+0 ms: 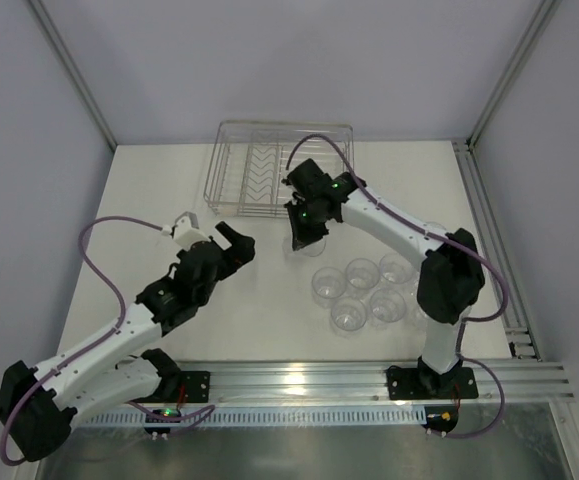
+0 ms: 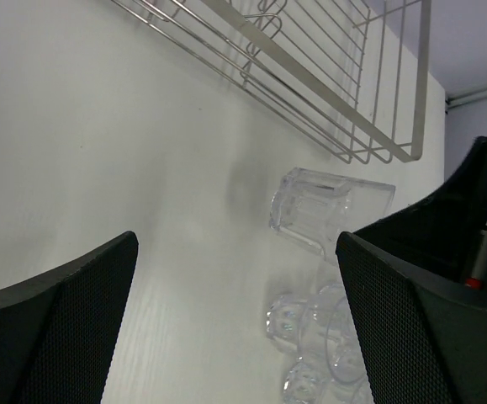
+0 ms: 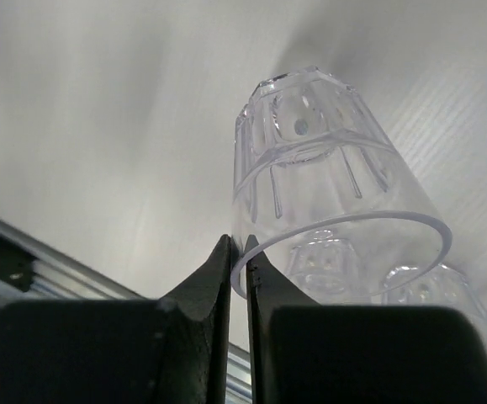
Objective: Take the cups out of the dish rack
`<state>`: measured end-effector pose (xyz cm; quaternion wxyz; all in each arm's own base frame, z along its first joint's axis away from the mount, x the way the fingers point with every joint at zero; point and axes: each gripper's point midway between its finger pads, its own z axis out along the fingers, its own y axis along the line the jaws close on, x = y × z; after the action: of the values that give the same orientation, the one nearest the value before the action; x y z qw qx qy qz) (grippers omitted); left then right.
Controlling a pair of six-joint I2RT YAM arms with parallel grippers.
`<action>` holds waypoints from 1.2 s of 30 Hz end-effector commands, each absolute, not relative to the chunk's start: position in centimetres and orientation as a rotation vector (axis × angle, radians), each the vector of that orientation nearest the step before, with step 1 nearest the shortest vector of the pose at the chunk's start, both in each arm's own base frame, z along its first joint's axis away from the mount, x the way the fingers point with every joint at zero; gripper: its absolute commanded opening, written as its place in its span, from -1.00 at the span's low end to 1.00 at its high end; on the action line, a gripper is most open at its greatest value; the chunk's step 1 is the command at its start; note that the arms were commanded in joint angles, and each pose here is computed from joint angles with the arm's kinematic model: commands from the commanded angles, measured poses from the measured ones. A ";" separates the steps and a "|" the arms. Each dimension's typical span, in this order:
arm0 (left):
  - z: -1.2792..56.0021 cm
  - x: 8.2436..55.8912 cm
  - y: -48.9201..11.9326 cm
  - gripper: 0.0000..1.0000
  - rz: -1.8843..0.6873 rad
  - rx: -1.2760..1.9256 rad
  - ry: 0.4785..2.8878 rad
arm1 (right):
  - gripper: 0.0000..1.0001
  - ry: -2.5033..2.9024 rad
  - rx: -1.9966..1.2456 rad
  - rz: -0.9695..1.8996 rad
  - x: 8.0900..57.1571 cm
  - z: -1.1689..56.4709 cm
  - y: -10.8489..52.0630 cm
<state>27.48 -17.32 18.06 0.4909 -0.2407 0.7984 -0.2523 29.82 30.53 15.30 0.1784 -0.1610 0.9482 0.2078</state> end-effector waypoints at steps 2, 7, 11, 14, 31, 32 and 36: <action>19.0 27.1 -14.7 1.00 -0.500 -0.592 1.907 | -0.92 2.832 -0.558 0.037 30.0 11.5 24.4; 19.4 26.6 -13.7 1.00 -0.481 -0.600 1.889 | -0.92 2.871 -0.562 -0.100 29.9 9.9 22.9; 19.4 26.3 -13.5 1.00 -0.476 -0.597 1.888 | -0.92 2.890 -0.571 -0.123 29.5 9.0 22.5; 19.4 26.2 -13.5 0.99 -0.474 -0.591 1.892 | -0.92 2.891 -0.559 -0.129 29.2 8.9 22.2; 22.4 26.5 -14.4 1.00 -0.446 -0.442 1.927 | 0.96 2.440 -0.486 0.368 30.7 22.1 26.1; 23.1 26.6 -14.4 1.00 -0.453 -0.439 1.918 | 0.99 2.387 -0.452 0.408 30.9 23.6 26.4; 23.5 26.2 -13.9 1.00 -0.431 -0.425 1.919 | 0.99 2.325 -0.386 0.449 29.5 27.5 25.1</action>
<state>26.44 -14.70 22.28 0.5241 -0.1870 0.8079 -0.1941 29.75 24.92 23.36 0.3172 -0.1703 0.9227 0.1377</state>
